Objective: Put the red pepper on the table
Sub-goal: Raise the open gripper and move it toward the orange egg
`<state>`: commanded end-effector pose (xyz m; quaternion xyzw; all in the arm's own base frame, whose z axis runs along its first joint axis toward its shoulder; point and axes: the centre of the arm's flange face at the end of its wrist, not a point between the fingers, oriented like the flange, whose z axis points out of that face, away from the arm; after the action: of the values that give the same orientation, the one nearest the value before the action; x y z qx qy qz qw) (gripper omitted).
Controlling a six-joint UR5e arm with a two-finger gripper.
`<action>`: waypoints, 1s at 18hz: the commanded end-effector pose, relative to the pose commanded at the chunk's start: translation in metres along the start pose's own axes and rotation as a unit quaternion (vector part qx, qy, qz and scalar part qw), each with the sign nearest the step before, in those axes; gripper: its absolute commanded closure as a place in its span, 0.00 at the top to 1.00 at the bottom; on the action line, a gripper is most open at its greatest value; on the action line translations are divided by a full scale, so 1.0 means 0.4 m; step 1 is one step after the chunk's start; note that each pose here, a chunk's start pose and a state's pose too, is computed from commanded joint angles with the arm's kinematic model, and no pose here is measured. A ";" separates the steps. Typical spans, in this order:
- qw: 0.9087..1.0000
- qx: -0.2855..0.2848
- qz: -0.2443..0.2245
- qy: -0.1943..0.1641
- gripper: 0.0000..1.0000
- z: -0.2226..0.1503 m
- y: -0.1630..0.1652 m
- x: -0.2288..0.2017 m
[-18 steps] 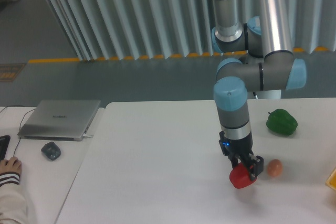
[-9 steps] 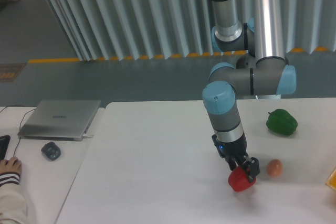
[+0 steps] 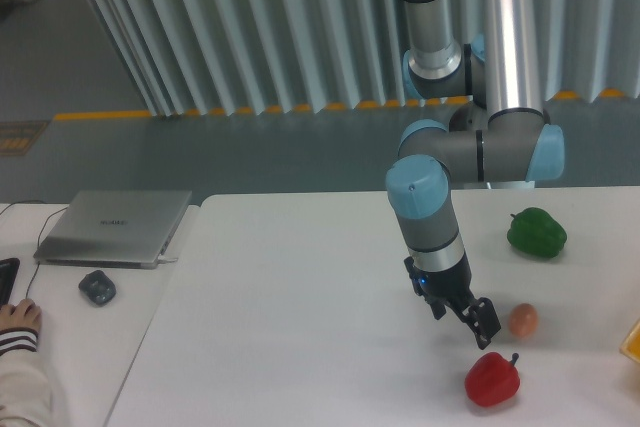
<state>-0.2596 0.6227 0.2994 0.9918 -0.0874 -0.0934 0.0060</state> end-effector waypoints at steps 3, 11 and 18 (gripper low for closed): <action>1.000 0.003 0.000 -0.001 1.00 -0.007 0.000 -0.001; 0.999 0.034 0.011 0.000 1.00 -0.087 0.034 -0.054; 0.993 0.032 0.113 -0.002 1.00 -0.136 0.114 -0.116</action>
<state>-0.3021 0.5855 0.3626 0.9750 -0.2023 -0.0910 -0.0154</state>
